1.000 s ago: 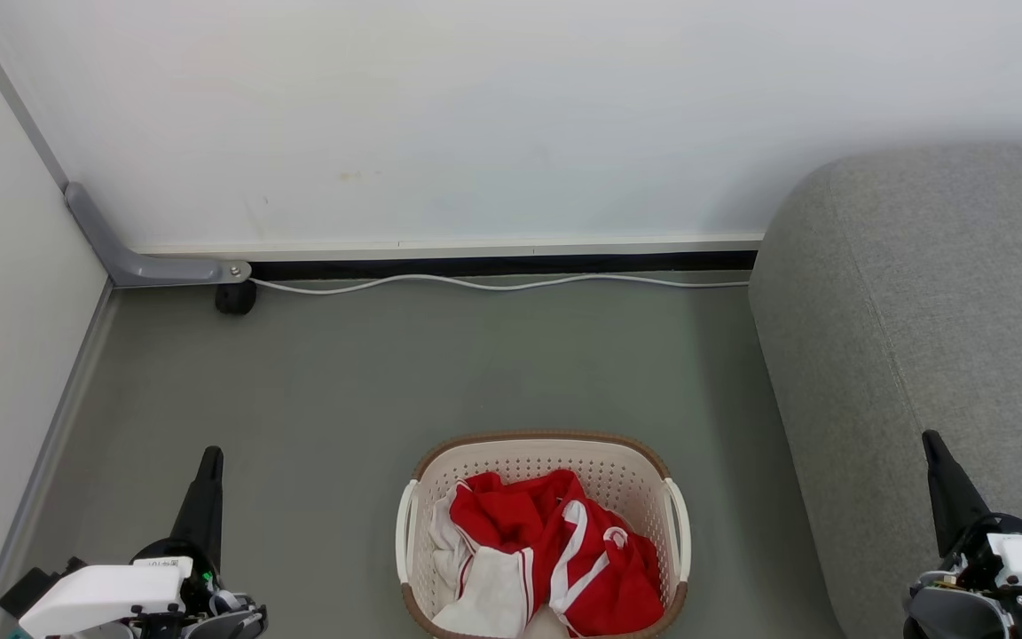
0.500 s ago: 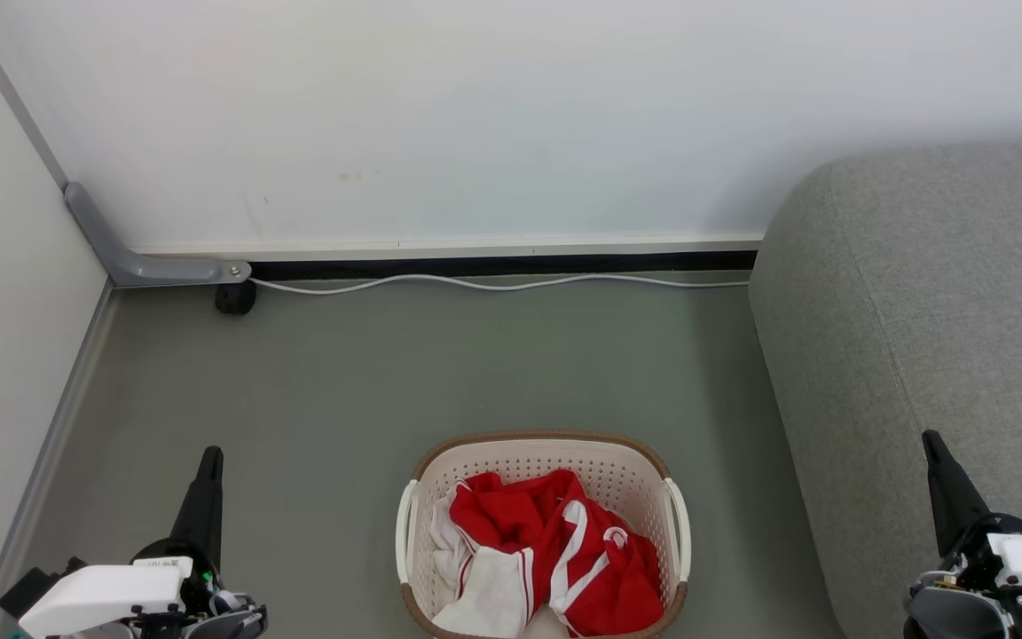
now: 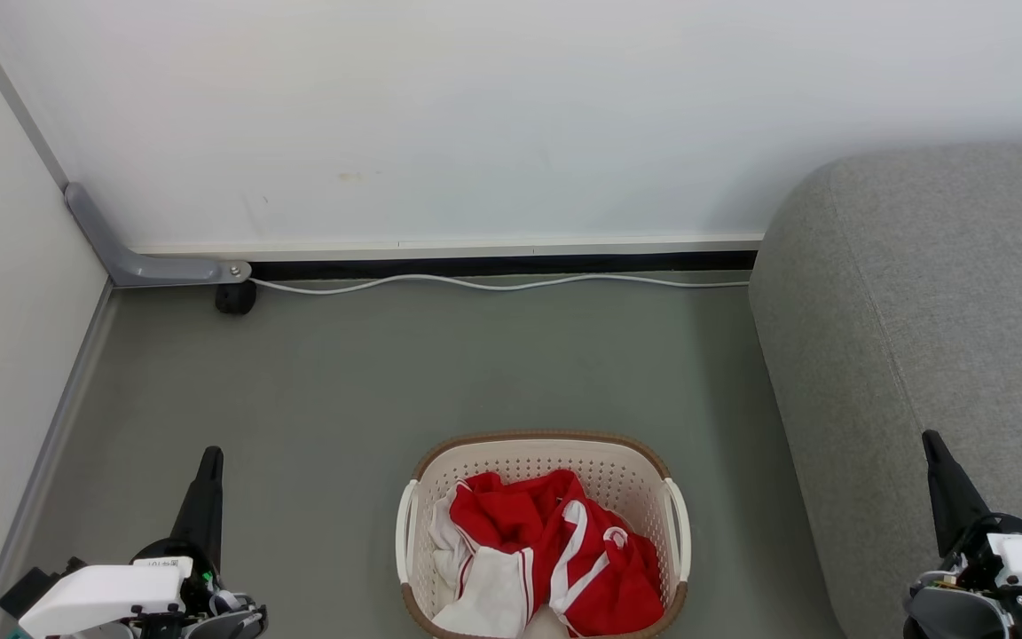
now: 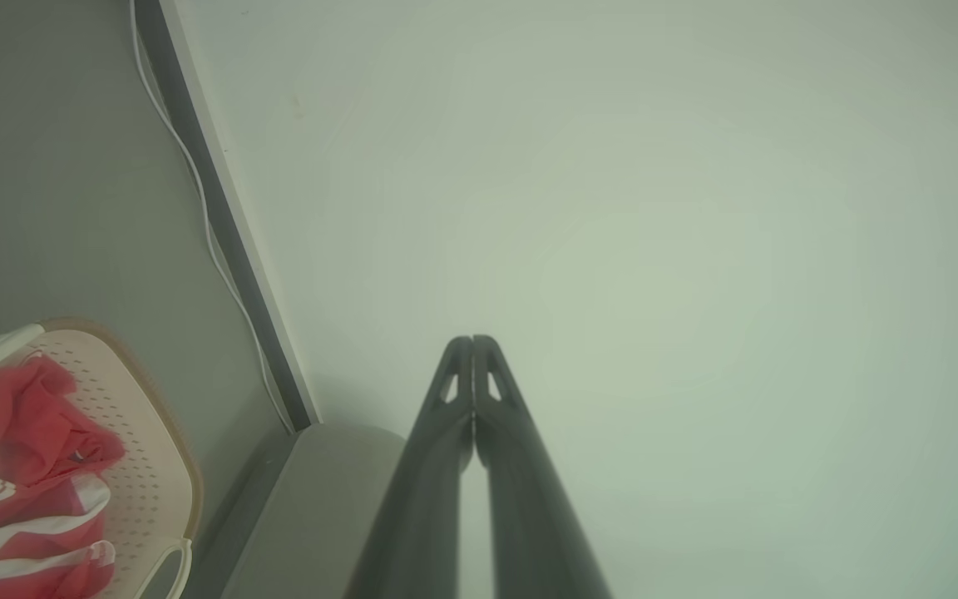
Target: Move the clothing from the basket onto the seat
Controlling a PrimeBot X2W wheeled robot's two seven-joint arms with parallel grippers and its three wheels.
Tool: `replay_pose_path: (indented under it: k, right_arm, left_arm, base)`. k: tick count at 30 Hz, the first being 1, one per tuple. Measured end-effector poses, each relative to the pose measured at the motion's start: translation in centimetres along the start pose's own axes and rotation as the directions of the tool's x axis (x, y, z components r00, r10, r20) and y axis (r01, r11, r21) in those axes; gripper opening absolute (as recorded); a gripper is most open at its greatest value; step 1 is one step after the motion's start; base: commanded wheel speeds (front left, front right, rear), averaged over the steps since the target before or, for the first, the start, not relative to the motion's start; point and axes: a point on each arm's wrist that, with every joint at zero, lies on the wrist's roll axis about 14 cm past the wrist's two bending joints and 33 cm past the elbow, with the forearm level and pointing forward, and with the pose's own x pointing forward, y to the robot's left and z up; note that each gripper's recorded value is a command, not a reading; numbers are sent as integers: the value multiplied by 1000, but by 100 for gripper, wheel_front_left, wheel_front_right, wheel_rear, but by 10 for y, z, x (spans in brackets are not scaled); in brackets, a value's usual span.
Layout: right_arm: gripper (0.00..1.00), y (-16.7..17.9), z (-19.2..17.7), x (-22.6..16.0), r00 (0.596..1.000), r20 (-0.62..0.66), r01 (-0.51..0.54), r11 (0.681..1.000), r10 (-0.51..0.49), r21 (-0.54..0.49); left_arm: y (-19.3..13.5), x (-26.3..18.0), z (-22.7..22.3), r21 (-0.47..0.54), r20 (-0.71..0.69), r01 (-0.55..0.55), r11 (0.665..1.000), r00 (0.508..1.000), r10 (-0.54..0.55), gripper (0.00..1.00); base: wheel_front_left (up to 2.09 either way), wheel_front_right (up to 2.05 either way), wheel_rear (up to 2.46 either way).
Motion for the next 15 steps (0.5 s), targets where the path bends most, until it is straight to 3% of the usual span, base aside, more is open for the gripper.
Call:
replay_pose_path:
  k: [15]
  right_arm:
    - [0, 0, 0, 0, 1000, 0, 0, 1000, 0, 0]
  left_arm:
    - [0, 0, 0, 0, 0, 0, 1000, 1000, 0, 0]
  base:
    - [0, 0, 0]
